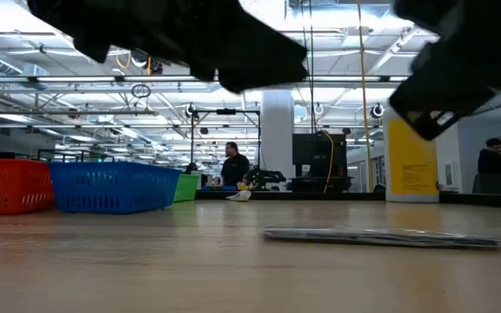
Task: Pick & Place Travel size toiletries
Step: Put the black comb into the yellow bin
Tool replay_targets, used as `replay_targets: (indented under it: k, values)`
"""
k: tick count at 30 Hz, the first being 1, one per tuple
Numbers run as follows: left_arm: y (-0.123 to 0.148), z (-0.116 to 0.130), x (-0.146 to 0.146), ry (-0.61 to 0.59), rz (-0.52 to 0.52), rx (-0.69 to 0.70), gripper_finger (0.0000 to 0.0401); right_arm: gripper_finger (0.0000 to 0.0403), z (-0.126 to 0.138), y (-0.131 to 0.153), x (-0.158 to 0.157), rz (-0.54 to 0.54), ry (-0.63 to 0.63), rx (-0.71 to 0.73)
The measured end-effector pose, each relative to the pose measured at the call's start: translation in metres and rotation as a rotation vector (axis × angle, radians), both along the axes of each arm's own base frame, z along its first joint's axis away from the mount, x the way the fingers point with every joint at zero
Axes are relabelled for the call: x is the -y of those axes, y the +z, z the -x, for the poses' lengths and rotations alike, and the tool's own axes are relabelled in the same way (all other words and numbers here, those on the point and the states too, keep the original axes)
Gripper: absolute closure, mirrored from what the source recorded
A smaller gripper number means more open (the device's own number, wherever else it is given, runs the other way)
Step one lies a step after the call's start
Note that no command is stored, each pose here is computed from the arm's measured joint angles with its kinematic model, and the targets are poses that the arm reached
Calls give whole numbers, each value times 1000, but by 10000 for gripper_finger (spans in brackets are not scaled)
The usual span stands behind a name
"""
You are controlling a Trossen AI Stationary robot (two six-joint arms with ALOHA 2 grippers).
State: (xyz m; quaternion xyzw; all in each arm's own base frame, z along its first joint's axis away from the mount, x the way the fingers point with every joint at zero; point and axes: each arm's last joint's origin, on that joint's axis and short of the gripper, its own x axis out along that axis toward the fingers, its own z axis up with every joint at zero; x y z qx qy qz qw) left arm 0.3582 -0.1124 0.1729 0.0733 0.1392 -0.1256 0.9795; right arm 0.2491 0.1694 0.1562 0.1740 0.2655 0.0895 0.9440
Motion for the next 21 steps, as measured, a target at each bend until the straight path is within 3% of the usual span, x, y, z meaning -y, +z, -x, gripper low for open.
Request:
replay_targets:
  k: [5,9,12,15,17,21]
  values:
    - [-24,-16,20,-77,8,-205,175,402,22,-2,-18,155,-57,0]
    - [-20,-17,40,-62,-88,-362,228,403,29,-14,-24,223,-72,-27]
    - [-15,-16,46,-44,-107,-404,287,402,25,-25,-28,227,-35,-28]
    - [-13,-23,35,29,-63,-388,350,393,16,-38,-25,254,-65,1]
    - [-15,-29,24,80,-20,-387,386,376,8,-45,-22,276,-11,-1]
    - [-36,-41,10,38,43,-391,386,319,0,-52,-19,358,117,13]
